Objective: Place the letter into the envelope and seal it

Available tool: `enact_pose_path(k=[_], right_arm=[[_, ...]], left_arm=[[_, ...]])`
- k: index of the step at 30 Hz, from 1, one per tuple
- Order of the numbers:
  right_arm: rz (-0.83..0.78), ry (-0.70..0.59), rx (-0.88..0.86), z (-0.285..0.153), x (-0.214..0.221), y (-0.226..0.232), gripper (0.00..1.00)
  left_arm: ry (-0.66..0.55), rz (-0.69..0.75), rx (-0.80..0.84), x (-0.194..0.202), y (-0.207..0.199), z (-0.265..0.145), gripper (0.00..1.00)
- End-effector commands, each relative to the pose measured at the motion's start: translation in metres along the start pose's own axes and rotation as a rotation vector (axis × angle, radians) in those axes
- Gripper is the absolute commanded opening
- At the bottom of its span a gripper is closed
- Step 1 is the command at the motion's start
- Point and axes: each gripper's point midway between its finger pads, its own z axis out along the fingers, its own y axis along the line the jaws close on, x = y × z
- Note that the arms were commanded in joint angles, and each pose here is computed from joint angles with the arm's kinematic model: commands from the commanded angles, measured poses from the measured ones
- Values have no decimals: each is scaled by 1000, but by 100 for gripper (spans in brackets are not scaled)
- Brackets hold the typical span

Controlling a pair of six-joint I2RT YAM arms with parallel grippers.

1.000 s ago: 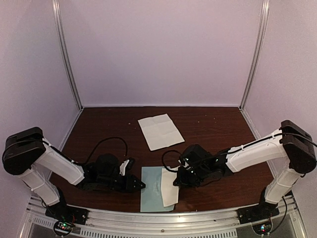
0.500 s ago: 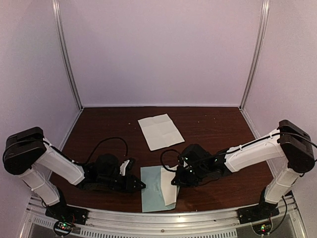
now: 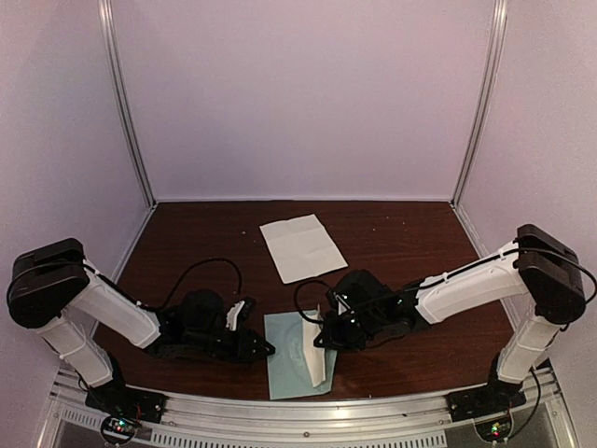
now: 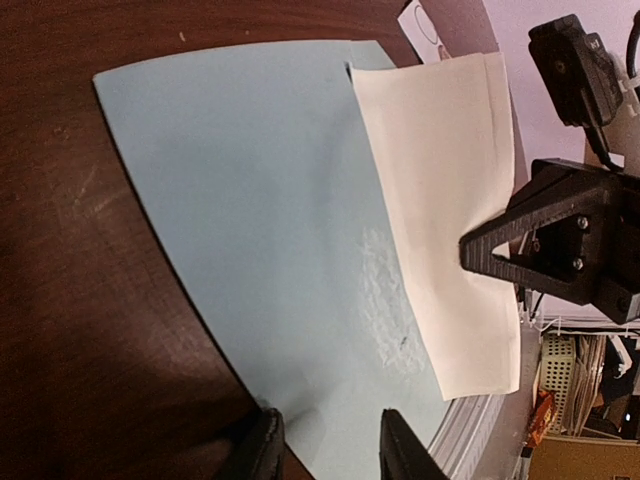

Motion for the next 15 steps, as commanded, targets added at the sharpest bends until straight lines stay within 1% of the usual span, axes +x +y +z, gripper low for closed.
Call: enact_pose_path(k=[1, 6, 15], right_arm=[[-48, 23, -76, 6, 2, 27, 0], [-41, 19, -73, 7, 2, 26, 0], [37, -104, 9, -17, -10, 4, 0]], left_arm=[[-24, 15, 41, -11, -13, 4, 35], [-25, 14, 40, -11, -12, 4, 35], [-53, 0, 29, -13, -10, -2, 34]])
